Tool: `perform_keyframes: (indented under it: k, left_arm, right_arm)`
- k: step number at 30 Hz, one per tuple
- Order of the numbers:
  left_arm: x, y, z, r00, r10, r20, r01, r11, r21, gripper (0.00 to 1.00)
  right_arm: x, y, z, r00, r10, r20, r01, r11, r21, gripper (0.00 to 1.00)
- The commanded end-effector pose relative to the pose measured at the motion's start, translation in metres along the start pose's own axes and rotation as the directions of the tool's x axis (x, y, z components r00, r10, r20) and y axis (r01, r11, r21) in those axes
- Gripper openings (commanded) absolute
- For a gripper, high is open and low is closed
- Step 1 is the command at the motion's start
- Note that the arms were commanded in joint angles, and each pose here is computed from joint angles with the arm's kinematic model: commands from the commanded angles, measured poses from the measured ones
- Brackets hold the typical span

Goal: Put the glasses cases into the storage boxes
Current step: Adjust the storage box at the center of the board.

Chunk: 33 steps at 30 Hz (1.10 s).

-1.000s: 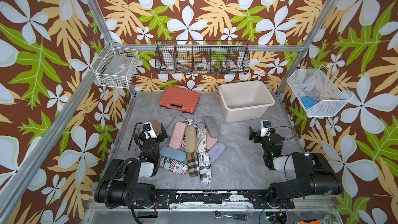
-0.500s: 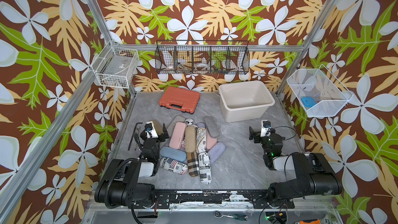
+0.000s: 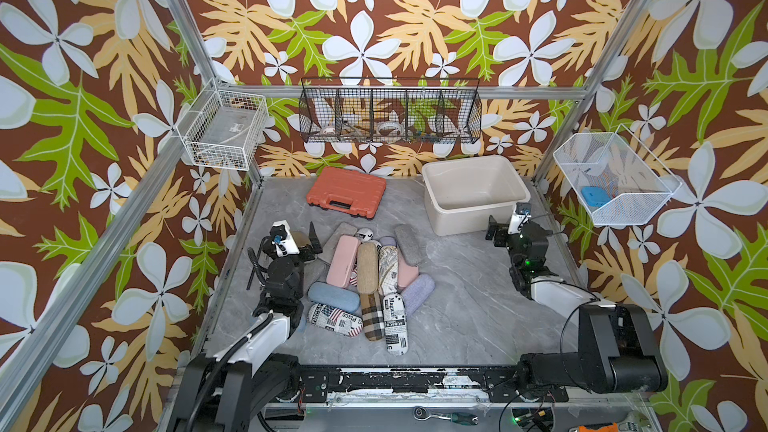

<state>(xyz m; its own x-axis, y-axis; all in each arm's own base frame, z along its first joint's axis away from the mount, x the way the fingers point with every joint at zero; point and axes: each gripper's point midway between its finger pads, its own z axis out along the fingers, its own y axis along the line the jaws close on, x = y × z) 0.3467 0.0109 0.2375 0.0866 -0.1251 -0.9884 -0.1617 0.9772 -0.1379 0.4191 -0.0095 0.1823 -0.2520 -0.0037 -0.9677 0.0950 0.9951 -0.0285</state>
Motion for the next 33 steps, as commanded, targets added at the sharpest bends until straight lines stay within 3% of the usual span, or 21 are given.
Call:
perform_keyframes:
  k: [1, 3, 6, 8, 10, 13, 14, 18, 24, 26, 28, 33]
  left_arm:
    - [0.005, -0.006, -0.008, 0.994, -0.014, -0.106, 0.018, 0.999, 0.037, 1.0]
    - [-0.011, -0.007, -0.014, 0.993, -0.067, -0.094, 0.071, 0.997, 0.042, 1.0]
    - [-0.036, 0.0, -0.027, 0.959, -0.276, -0.057, 0.276, 0.961, -0.002, 1.0]
    - [-0.043, 0.012, -0.04, 0.877, -0.478, -0.04, 0.475, 0.877, -0.067, 1.0]
    - [-0.054, 0.024, -0.056, 0.828, -0.56, 0.032, 0.56, 0.825, -0.079, 1.0]
    - [-0.063, 0.031, -0.079, 0.789, -0.6, 0.132, 0.605, 0.796, -0.003, 1.0]
    - [-0.065, 0.033, -0.084, 0.781, -0.607, 0.143, 0.613, 0.79, 0.008, 1.0]
    - [-0.06, 0.029, -0.088, 0.817, -0.573, 0.063, 0.576, 0.817, -0.029, 1.0]
    - [-0.033, 0.008, -0.073, 0.882, -0.423, -0.211, 0.417, 0.906, -0.074, 1.0]
    - [-0.017, -0.003, -0.068, 0.87, -0.375, -0.319, 0.375, 0.925, -0.062, 1.0]
    - [-0.003, -0.009, -0.065, 0.85, -0.348, -0.396, 0.354, 0.933, -0.06, 1.0]
    - [0.023, -0.003, -0.067, 0.794, -0.369, -0.484, 0.34, 0.928, -0.151, 1.0]
  right_arm:
    - [0.02, 0.015, -0.018, 0.987, -0.035, -0.156, 0.035, 0.999, -0.007, 1.0]
    - [-0.008, 0.022, -0.032, 0.995, -0.02, -0.102, 0.02, 1.0, 0.003, 1.0]
    - [-0.044, 0.022, -0.049, 0.983, 0.138, -0.119, -0.137, 0.99, 0.021, 1.0]
    - [-0.05, 0.017, -0.056, 0.938, 0.321, -0.135, -0.315, 0.947, 0.058, 1.0]
    - [-0.045, 0.007, -0.059, 0.871, 0.463, -0.162, -0.458, 0.886, 0.07, 1.0]
    - [-0.048, 0.009, -0.055, 0.832, 0.52, -0.195, -0.531, 0.848, -0.004, 0.7]
    - [-0.048, 0.013, -0.054, 0.826, 0.513, -0.233, -0.528, 0.849, 0.0, 0.67]
    - [-0.052, 0.019, -0.049, 0.774, 0.546, -0.321, -0.558, 0.828, 0.062, 0.74]
    - [-0.046, 0.036, -0.032, 0.674, 0.648, -0.355, -0.657, 0.745, 0.112, 0.72]
    - [-0.046, 0.047, -0.023, 0.652, 0.659, -0.374, -0.671, 0.732, 0.119, 0.7]
    - [-0.048, 0.055, -0.015, 0.665, 0.655, -0.359, -0.657, 0.741, 0.136, 0.71]
    - [-0.036, 0.079, 0.015, 0.612, 0.67, -0.419, -0.673, 0.72, 0.168, 0.73]
